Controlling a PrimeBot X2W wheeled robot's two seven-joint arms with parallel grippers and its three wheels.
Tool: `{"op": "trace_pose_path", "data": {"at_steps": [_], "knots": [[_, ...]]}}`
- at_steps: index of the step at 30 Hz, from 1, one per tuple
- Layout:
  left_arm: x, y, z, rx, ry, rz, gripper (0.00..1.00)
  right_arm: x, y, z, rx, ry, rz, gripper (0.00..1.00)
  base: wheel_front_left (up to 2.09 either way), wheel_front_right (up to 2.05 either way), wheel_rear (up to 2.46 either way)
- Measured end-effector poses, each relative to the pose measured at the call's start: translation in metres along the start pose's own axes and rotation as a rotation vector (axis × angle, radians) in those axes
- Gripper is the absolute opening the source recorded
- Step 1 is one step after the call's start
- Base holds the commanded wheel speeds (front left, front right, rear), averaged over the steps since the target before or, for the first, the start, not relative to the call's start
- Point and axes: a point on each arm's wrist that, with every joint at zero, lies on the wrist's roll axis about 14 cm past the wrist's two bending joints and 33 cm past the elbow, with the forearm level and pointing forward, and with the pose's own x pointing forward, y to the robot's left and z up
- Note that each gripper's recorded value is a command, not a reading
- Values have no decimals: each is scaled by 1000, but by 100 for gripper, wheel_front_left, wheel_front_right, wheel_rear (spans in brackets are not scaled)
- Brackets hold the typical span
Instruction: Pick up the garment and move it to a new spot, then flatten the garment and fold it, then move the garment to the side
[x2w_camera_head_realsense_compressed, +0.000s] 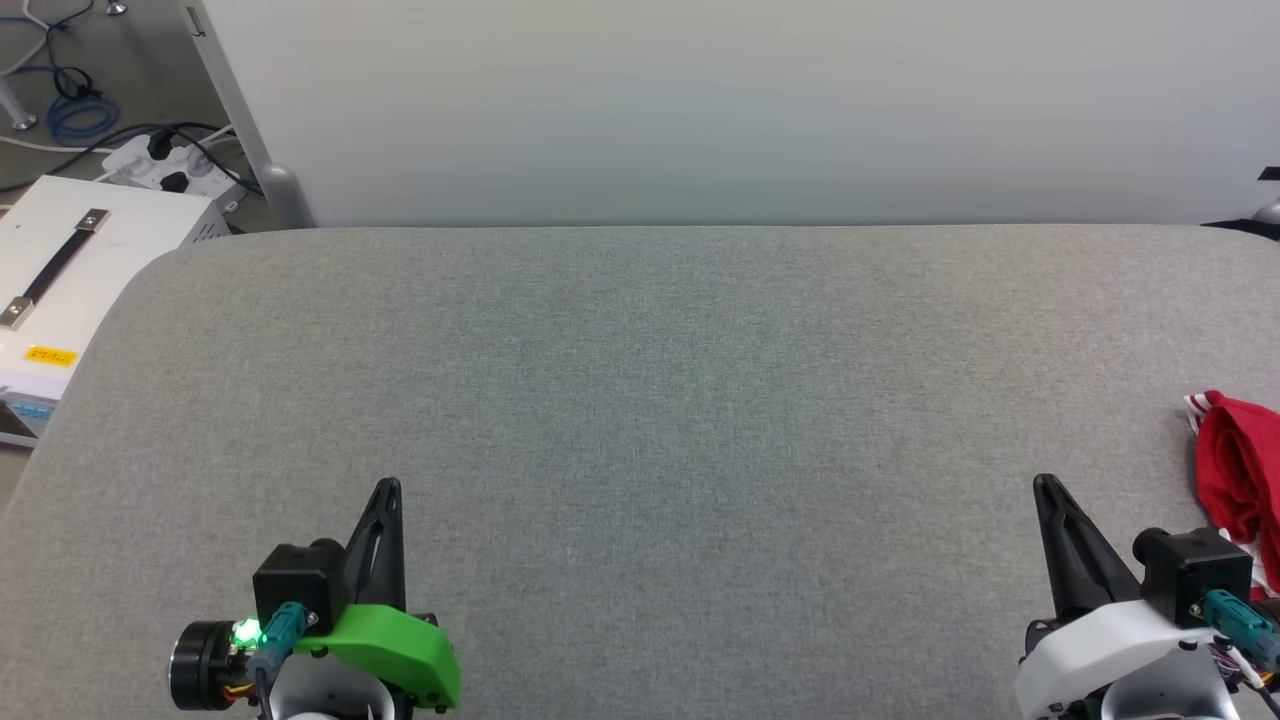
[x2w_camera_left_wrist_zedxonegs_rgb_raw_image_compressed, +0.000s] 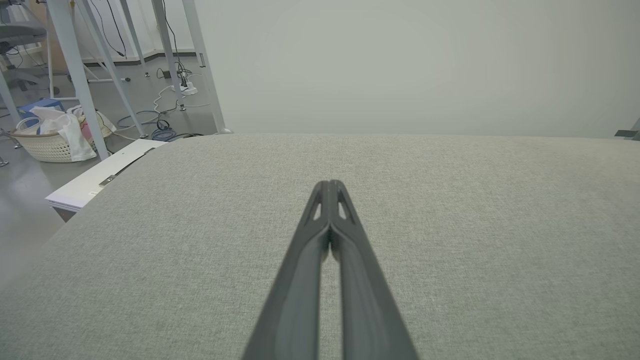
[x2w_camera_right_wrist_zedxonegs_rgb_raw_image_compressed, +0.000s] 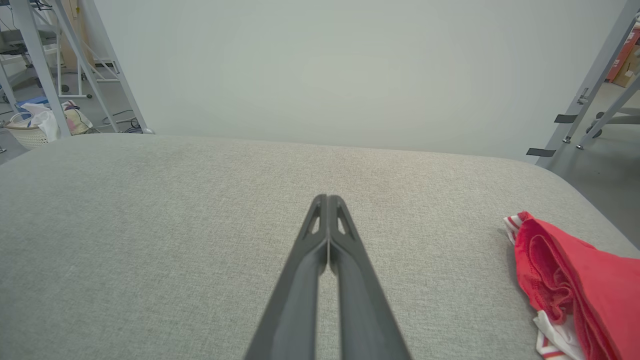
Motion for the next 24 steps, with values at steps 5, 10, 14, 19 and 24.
{"op": "trace_pose_path", "data": {"at_steps": [5, 10, 14, 19, 24], "knots": [[1, 1, 2, 8, 0, 4, 0, 0, 0, -2, -1, 6, 0, 0, 0, 0, 0], [1, 1, 3, 13, 0, 8, 0, 1, 0, -3, -9, 8, 0, 0, 0, 0, 0], [2, 0, 4, 19, 0, 9, 0, 3, 0, -2, -16, 7, 1, 0, 0, 0, 0], [2, -1, 4, 26, 5, 7, 0, 3, 1, -5, -21, 15, 2, 0, 0, 0, 0], [3, -1, 5, 29, 8, 7, 0, 5, 1, -4, -31, 14, 3, 0, 0, 0, 0]]}}
